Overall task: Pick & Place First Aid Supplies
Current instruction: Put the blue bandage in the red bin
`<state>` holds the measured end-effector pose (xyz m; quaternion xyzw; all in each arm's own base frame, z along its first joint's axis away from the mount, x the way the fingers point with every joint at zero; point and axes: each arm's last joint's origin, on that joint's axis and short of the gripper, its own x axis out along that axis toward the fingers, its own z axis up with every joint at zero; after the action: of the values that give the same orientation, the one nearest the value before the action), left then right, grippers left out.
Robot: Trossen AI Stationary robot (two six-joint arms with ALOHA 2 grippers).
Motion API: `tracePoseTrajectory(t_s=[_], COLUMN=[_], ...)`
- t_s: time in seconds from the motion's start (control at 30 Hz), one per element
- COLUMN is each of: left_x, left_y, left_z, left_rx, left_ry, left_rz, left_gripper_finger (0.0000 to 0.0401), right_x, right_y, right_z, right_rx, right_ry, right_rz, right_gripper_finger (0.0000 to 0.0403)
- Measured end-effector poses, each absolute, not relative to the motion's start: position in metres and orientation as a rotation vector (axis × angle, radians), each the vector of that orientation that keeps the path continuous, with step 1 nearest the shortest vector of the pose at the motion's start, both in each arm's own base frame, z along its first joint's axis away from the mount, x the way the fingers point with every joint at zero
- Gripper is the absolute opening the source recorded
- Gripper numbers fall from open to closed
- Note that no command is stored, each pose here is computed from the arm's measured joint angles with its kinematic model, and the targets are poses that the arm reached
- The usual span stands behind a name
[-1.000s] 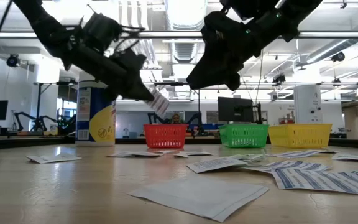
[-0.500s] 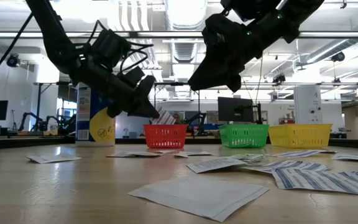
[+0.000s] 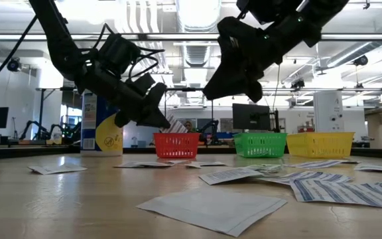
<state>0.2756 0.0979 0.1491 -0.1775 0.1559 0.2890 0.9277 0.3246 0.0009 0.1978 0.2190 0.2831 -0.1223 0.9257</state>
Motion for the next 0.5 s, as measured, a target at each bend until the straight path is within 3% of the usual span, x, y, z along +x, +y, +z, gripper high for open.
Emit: tracePoseTrajectory(t_s=[0.23,0.5], left_x=[0.275,0.273], left_y=[0.1,0.107], left_z=[0.15,0.151], left_rx=[-0.343,-0.344], left_ry=[0.311,0.3], left_rz=[0.619,0.643], left_gripper_finger=[0.0004,0.0055], right_x=[0.323,0.323], right_y=[0.008,0.014], right_z=[0.195,0.195], right_rx=[0.447,0.437], right_ry=[0.587,0.588], right_rz=[-0.25,-0.241], right_gripper_finger=[0.008,0.0089])
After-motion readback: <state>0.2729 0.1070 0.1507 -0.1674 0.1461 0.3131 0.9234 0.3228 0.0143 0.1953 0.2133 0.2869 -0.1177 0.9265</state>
